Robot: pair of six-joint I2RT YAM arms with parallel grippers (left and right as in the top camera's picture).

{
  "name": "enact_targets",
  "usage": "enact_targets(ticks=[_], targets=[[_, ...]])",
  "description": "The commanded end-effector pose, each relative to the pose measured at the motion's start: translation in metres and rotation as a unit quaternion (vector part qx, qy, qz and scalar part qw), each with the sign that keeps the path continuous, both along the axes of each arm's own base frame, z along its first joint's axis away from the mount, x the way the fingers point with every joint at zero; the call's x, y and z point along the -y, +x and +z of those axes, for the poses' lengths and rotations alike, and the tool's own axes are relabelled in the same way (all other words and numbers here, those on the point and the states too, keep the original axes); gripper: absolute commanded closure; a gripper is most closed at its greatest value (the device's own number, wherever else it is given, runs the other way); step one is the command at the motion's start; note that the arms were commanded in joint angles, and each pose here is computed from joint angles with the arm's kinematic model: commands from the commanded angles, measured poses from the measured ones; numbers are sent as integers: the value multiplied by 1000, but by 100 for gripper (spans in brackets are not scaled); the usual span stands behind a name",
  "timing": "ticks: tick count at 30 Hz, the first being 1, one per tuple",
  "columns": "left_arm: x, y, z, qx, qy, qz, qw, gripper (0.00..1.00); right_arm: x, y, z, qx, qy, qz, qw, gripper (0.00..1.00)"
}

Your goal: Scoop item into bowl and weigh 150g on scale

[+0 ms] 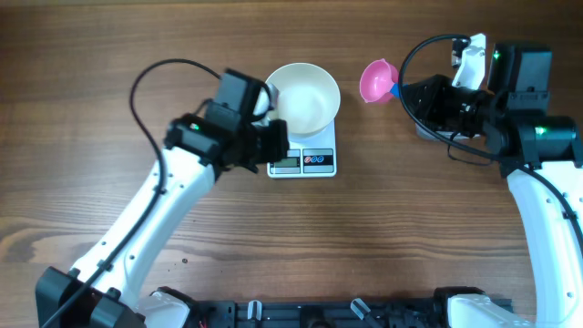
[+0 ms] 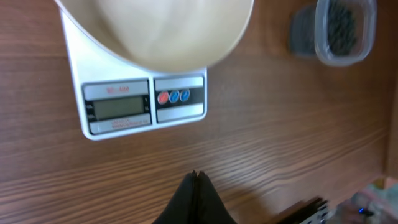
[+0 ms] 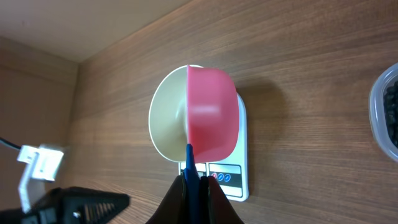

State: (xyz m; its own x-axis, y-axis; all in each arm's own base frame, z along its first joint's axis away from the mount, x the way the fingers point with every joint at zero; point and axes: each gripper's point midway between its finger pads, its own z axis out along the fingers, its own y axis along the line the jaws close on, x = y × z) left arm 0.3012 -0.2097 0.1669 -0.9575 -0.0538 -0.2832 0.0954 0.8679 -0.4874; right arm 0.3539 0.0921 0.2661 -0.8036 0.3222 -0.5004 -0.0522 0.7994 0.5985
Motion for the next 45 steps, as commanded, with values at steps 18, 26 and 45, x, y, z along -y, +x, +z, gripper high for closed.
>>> enact_targets(ticks=[18, 26, 45], targets=[[43, 4, -101, 98, 133, -21, 986, 96, 2, -1, 11, 20, -12, 2, 1000, 96], [51, 17, -118, 133, 158, -71, 976, 96, 4, -1, 10, 19, -15, -2, 1000, 96], [51, 29, -143, 170, 208, -145, 952, 96, 5, -1, 9, 17, -18, -4, 1000, 96]])
